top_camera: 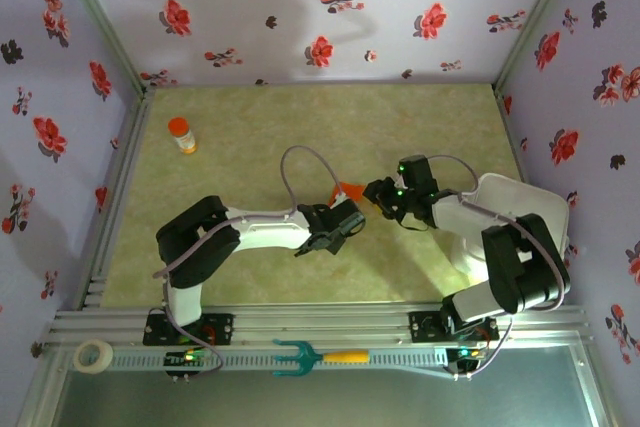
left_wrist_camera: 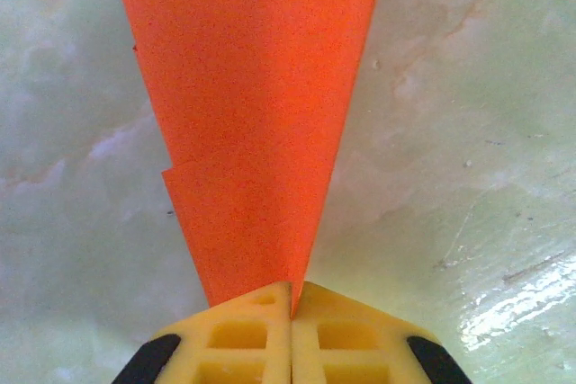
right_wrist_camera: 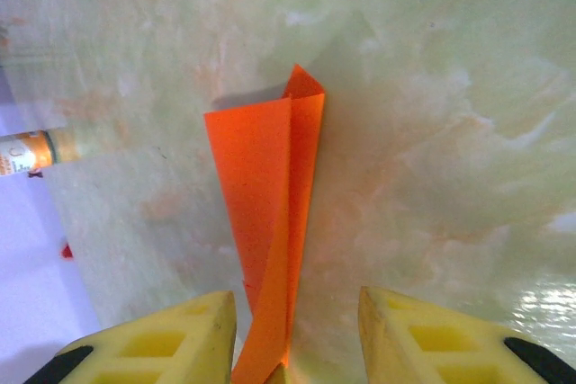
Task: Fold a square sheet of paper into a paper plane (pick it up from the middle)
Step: Fold the wing for the fifth time at the center of the table.
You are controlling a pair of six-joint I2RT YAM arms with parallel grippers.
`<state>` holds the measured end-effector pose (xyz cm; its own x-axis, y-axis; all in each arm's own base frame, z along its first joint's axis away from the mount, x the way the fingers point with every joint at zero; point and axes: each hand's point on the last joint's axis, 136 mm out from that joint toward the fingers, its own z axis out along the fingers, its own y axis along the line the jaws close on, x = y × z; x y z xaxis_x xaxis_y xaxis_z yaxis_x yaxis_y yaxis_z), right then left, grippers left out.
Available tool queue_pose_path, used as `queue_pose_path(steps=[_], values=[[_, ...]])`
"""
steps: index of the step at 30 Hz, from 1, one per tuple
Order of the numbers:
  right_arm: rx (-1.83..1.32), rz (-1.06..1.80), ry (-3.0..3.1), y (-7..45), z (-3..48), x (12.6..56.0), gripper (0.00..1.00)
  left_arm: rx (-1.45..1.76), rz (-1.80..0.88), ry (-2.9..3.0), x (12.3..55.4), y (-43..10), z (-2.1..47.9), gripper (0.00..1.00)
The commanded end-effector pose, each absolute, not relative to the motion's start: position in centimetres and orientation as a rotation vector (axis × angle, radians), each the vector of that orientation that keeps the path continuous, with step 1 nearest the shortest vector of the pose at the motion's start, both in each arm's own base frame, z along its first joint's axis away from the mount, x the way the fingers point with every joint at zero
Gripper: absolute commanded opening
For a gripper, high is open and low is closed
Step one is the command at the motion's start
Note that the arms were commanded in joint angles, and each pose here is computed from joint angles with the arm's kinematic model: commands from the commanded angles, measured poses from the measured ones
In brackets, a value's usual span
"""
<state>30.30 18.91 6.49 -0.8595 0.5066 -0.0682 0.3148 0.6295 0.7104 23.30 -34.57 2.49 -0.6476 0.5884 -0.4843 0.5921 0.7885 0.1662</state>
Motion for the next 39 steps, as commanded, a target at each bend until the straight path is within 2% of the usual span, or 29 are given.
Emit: queue_pose_path(steps=[1,12,20,31,39], values=[[0.639,1.000,2.610,18.3,6.6,30.0,0.41,0.840,-0.074,2.499,23.2,-35.1,1.8,0.08],[0.635,1.008,2.608,18.2,5.7,29.2,0.41,0.805,-0.289,2.588,22.7,-35.9,0.8,0.05],[0.397,0.944,2.554,19.0,6.2,29.0,0.39,0.794,-0.499,2.618,22.1,-36.5,-0.4,0.03],[0.227,1.185,2.517,22.2,7.7,28.8,0.17,0.702,-0.846,2.626,21.9,-36.6,-0.4,0.01],[0.223,1.303,2.494,23.6,8.0,29.1,0.11,0.662,-0.942,2.686,21.6,-36.2,-1.2,0.00]])
